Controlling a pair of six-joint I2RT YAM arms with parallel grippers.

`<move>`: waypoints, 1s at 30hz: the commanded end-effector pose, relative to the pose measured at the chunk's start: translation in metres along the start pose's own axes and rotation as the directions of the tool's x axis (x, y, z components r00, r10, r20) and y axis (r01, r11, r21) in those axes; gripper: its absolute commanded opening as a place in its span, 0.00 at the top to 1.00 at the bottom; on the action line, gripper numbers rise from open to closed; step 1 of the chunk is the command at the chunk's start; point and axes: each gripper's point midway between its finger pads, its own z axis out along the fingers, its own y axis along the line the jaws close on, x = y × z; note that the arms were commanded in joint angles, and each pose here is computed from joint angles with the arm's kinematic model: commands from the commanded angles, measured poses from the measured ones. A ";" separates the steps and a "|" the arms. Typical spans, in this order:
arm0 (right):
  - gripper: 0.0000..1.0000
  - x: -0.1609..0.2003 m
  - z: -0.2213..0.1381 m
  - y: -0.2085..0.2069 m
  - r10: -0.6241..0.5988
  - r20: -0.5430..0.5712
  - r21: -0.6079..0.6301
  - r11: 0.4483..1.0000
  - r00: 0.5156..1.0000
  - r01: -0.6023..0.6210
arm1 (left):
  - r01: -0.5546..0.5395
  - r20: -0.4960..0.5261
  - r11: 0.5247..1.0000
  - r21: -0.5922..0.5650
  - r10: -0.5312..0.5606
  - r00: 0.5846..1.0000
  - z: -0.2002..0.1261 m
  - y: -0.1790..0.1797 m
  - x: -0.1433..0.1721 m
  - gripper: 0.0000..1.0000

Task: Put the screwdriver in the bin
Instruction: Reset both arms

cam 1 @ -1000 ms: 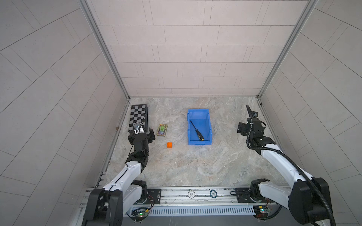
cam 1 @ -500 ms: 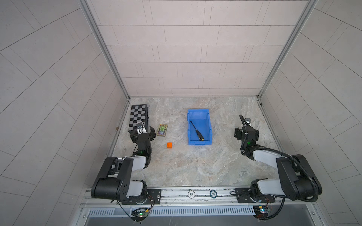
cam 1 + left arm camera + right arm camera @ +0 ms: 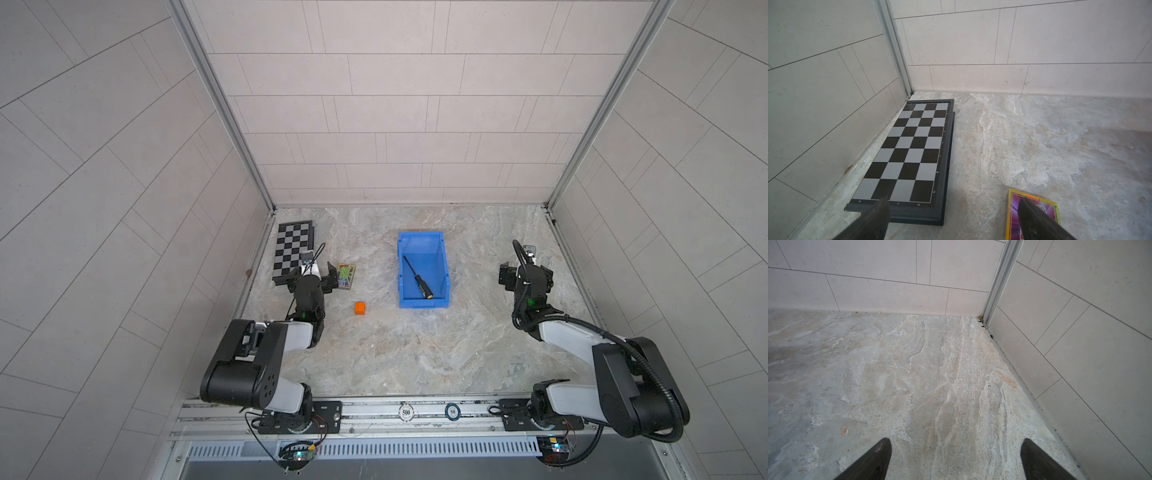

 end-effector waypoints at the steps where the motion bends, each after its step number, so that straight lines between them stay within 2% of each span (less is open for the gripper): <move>1: 0.01 -0.015 -0.006 -0.008 -0.012 0.013 0.024 1.000 1.000 0.012 | -0.025 0.033 1.000 0.005 0.025 0.999 -0.008 -0.001 -0.017 0.00; 6: 0.01 -0.021 -0.010 -0.017 0.036 0.032 0.024 0.999 0.999 -0.037 | -0.005 0.061 1.000 -0.009 0.005 0.998 -0.021 0.006 -0.033 0.00; 9: 0.01 -0.016 -0.006 -0.021 0.060 0.027 0.032 0.998 0.998 -0.061 | 0.014 0.075 0.998 -0.059 -0.010 0.997 -0.026 0.016 -0.036 0.01; 13: 0.01 -0.009 -0.001 -0.022 0.107 0.031 0.045 0.993 0.994 -0.108 | 0.027 0.077 0.996 -0.081 -0.020 0.997 -0.025 0.020 -0.031 0.00; 15: 0.01 -0.003 0.002 -0.028 0.145 0.036 0.092 0.985 0.989 -0.148 | 0.036 0.079 0.995 -0.096 -0.028 0.996 -0.023 0.021 -0.029 0.00; 20: 0.01 0.013 0.012 -0.034 0.126 0.013 0.151 0.980 0.992 -0.127 | 0.065 0.077 0.984 -0.164 -0.053 0.996 -0.016 0.030 -0.016 0.00; 25: 0.01 0.024 0.022 -0.024 0.108 0.000 0.123 0.987 0.994 -0.107 | 0.035 0.040 0.988 -0.150 -0.029 0.999 -0.002 0.022 -0.004 0.01; 26: 0.01 0.026 0.025 -0.019 0.095 -0.009 0.099 0.991 0.995 -0.094 | 0.020 0.013 0.992 -0.128 -0.019 1.000 0.000 0.018 -0.003 0.00; 30: 0.01 0.032 0.035 0.017 0.005 -0.009 -0.069 0.998 1.000 -0.006 | 0.016 0.011 0.996 -0.088 -0.015 1.000 0.004 0.013 -0.003 0.00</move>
